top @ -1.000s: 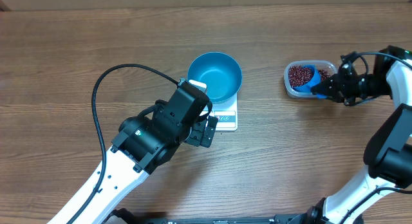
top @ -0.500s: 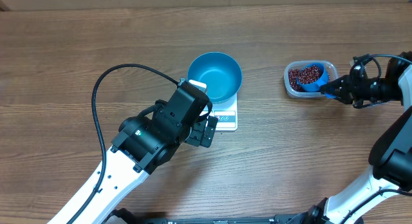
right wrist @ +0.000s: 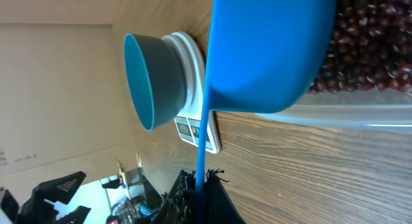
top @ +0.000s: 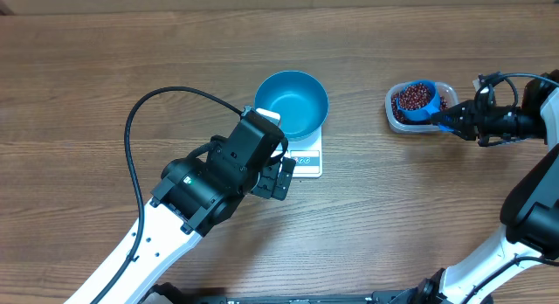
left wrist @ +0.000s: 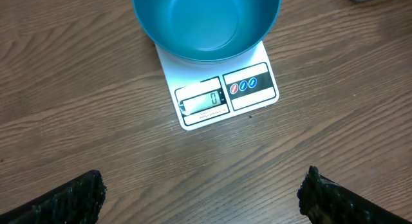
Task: Scoop item into bowl and weigh 150g on scale
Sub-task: 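Scoop red beans and lift the filled blue scoop with the right gripper, then carry the filled scoop with the right gripper over the teal bowl, then tip the scoop with the right gripper to pour beans into the bowl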
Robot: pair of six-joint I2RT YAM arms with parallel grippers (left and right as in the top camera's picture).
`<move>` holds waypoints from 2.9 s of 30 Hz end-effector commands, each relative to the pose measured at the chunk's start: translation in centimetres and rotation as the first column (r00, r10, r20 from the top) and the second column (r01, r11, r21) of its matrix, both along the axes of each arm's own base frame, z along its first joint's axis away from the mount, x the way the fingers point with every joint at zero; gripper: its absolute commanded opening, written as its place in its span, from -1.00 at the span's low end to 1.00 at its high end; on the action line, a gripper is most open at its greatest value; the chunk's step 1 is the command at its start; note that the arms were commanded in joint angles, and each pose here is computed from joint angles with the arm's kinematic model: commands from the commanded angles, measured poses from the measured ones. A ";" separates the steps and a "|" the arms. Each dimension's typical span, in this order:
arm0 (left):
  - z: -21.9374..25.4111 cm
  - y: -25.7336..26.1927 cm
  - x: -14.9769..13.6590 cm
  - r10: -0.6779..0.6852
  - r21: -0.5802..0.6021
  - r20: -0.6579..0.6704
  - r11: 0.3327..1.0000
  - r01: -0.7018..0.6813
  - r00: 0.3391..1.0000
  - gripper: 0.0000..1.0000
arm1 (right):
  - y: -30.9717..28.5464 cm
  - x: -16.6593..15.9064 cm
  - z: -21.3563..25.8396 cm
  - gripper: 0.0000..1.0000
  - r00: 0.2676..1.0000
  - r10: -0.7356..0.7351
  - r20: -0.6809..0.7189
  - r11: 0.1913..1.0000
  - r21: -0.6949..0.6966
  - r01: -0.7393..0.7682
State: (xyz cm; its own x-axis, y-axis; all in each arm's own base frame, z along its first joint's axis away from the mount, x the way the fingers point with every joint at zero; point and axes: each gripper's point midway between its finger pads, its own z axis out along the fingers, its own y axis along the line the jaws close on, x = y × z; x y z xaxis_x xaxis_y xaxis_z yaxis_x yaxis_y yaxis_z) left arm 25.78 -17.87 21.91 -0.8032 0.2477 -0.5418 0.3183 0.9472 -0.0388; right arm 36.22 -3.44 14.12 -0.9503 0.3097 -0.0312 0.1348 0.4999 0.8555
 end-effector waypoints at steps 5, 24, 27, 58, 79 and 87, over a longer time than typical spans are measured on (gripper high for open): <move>0.6 0.1 0.1 0.007 -0.016 0.014 1.000 -0.006 1.000 0.99 | -0.5 0.5 2.7 -0.93 0.990 -0.053 0.133 0.991 0.131 0.035; 0.6 0.1 0.1 0.007 -0.017 0.015 1.000 -0.007 1.000 0.99 | 7.5 1.1 5.7 -0.93 0.961 0.100 0.256 0.957 0.239 -0.164; 0.6 0.1 0.1 0.007 -0.017 0.015 1.000 -0.007 1.000 1.00 | 9.9 1.3 6.6 -0.93 0.940 0.160 0.300 0.944 0.231 -0.234; 0.6 0.1 0.1 0.007 -0.016 0.014 1.000 -0.006 1.000 0.99 | 20.9 3.3 4.1 -0.92 0.682 0.669 0.296 0.730 -0.434 -0.528; 0.6 0.1 0.1 0.007 -0.016 0.014 1.000 -0.007 1.000 0.99 | 23.1 3.8 3.5 -0.92 0.617 0.743 0.260 0.621 -0.613 -0.489; 0.6 0.1 0.1 0.007 -0.016 0.014 1.000 -0.007 1.000 0.99 | 23.0 4.3 4.4 -0.92 0.604 0.749 0.273 0.601 -0.664 -0.445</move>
